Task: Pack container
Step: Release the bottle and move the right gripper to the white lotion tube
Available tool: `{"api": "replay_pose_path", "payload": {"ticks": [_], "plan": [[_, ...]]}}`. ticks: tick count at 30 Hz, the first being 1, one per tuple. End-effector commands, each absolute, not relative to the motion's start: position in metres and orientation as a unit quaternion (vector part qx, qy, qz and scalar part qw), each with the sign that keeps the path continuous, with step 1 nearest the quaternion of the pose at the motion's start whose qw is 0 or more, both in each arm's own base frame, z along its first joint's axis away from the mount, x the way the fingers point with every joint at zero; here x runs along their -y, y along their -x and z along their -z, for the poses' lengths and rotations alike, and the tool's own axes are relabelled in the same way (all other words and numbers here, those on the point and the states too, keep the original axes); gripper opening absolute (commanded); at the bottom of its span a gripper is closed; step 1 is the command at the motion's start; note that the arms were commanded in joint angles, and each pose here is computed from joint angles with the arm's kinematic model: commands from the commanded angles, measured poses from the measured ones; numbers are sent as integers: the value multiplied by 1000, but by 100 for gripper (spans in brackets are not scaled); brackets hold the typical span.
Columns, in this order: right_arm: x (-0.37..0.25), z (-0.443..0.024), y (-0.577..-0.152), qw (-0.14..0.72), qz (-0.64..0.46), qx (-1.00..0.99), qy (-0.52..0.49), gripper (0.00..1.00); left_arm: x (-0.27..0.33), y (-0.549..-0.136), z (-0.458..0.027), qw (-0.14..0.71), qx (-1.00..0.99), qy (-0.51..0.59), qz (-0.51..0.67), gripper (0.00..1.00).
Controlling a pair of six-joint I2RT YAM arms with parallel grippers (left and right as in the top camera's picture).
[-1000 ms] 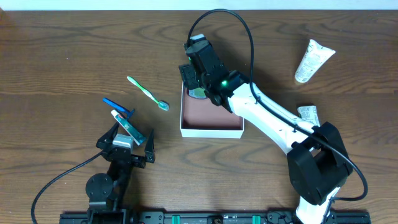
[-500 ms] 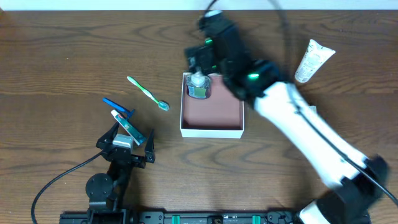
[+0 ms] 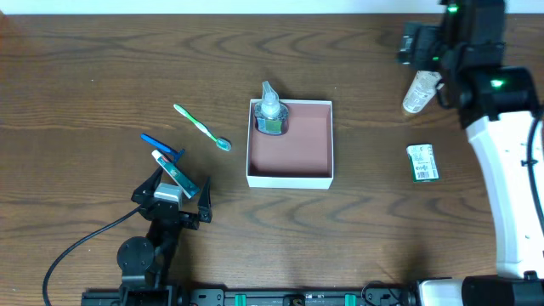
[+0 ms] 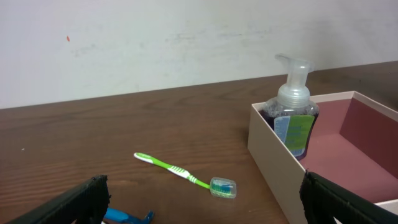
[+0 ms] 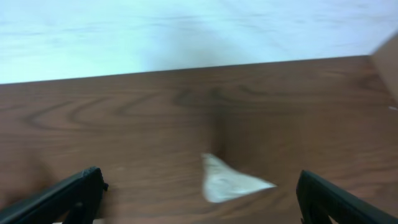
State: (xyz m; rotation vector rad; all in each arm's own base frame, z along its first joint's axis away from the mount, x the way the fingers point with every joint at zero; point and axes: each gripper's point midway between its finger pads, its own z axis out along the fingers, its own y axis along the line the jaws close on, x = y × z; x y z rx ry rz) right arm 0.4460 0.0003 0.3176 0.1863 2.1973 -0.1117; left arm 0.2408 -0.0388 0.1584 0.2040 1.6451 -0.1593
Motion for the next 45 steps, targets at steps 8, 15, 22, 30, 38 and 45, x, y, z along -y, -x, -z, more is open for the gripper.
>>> {"api": "replay_pose_path", "payload": {"ticks": [8,15,22,30,38,45], "plan": [[76,-273,-455,393,77,-910,-107,99,38,-240,-142,656,-746,-88,73,98],[73,-220,-471,347,3,-937,-43,99,38,-240,-142,656,-746,-88,73,98],[53,-192,-480,325,-48,-944,7,97,38,-240,-142,656,-746,-88,73,98],[47,-192,-484,332,-63,-941,14,82,38,-240,-142,656,-746,-88,73,98],[44,-179,-481,318,-73,-945,14,58,38,-240,-142,656,-746,-88,73,98],[43,-175,-479,315,-77,-946,14,23,38,-240,-142,656,-746,-88,73,98]]}}
